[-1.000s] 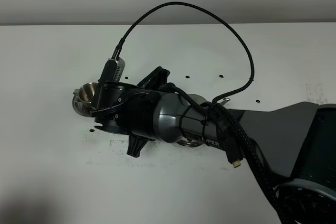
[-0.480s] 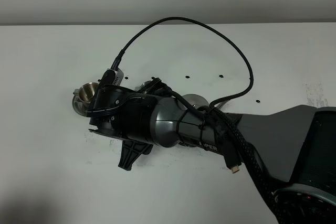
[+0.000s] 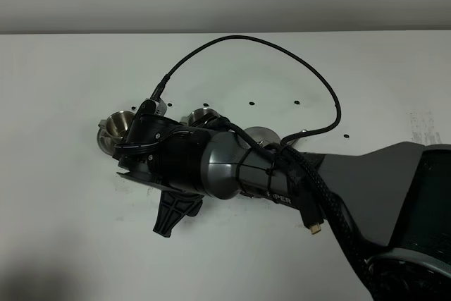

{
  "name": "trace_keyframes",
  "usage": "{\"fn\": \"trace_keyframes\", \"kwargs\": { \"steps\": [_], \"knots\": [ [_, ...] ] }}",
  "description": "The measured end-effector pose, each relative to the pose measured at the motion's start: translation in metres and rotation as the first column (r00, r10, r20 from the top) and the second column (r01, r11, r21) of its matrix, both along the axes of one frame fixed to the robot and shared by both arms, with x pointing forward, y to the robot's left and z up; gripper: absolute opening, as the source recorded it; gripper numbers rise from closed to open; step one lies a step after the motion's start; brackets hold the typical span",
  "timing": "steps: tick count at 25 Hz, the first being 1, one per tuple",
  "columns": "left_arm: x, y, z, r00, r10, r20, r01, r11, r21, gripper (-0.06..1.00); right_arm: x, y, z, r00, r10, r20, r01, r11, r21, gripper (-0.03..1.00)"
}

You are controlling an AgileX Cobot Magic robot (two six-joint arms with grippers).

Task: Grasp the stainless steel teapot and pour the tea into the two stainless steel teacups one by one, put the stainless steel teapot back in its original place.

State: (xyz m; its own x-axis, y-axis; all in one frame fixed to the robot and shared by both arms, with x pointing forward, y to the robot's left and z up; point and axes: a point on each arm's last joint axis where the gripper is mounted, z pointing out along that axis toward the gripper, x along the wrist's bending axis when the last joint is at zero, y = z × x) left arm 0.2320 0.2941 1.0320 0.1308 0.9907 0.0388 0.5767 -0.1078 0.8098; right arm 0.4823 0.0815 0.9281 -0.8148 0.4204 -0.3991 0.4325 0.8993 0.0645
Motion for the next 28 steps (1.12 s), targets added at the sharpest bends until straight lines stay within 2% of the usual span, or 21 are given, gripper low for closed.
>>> {"fn": "trace_keyframes", "kwargs": {
  "steps": [6,12,17,21,28],
  "knots": [
    [0.000,0.000,0.000,1.000,0.000,0.000,0.000,1.000,0.000,0.66,-0.003,0.007,0.002,0.998,0.045,0.036,-0.046,0.999,0.024,0.44],
    [0.000,0.000,0.000,1.000,0.000,0.000,0.000,1.000,0.000,0.66,-0.001,0.018,0.006,0.994,0.084,0.072,-0.092,0.989,0.116,0.44],
    [0.000,0.000,0.000,1.000,0.000,0.000,0.000,1.000,0.000,0.66,0.015,0.009,0.006,0.996,0.046,0.075,-0.055,0.992,0.114,0.44],
    [0.000,0.000,0.000,1.000,0.000,0.000,0.000,1.000,0.000,0.66,0.023,0.000,0.003,0.998,0.011,0.062,-0.016,0.997,0.080,0.44],
    [0.000,0.000,0.000,1.000,0.000,0.000,0.000,1.000,0.000,0.66,0.022,-0.004,-0.003,0.998,-0.054,-0.026,0.057,0.994,0.092,0.44]
  ]
}}
